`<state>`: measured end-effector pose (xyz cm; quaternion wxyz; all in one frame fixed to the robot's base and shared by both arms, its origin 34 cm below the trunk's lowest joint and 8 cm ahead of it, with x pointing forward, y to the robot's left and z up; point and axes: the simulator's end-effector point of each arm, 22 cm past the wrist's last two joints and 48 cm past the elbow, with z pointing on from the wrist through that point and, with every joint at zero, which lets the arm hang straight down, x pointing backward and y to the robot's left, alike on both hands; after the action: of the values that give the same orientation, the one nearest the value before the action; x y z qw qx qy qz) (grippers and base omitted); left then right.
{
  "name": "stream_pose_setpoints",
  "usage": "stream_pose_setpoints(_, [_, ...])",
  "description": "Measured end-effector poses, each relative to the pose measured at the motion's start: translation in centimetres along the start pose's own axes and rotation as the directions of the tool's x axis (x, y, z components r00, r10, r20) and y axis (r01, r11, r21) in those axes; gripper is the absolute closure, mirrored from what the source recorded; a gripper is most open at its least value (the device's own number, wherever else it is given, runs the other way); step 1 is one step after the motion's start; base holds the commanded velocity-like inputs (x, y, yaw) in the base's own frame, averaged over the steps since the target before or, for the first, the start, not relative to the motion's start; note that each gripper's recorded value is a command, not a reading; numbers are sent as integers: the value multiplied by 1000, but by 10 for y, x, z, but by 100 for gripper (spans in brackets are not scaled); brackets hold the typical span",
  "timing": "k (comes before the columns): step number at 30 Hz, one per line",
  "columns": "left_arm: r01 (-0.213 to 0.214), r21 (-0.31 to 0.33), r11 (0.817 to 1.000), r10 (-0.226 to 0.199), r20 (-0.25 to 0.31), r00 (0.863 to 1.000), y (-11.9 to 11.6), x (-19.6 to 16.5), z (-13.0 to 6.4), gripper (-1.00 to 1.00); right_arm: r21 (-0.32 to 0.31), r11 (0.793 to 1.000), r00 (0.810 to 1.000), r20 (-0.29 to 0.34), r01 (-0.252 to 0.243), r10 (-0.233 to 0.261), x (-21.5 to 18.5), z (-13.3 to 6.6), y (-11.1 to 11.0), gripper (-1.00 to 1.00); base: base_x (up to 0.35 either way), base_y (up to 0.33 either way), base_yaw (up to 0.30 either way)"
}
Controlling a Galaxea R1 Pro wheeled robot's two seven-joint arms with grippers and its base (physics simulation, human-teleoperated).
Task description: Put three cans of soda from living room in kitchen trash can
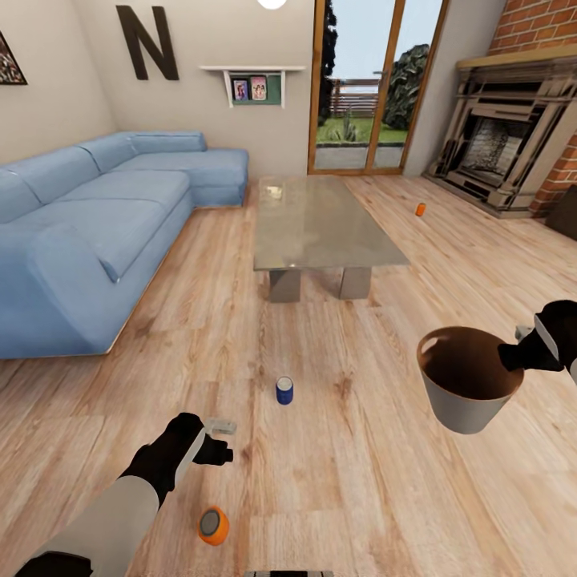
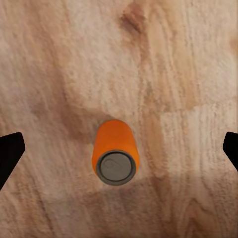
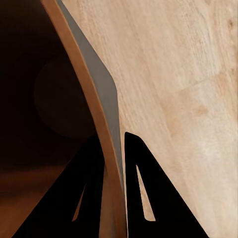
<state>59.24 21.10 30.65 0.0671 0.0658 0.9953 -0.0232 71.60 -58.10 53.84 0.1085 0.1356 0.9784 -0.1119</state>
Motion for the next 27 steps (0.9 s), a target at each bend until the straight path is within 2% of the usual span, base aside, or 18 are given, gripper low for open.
stream_pose_setpoints(27, [-2,3,1000,2,-74,997,-4,44,76,-100,11,1000,999,-47,14,-13,37,79,13,100,0,0,0])
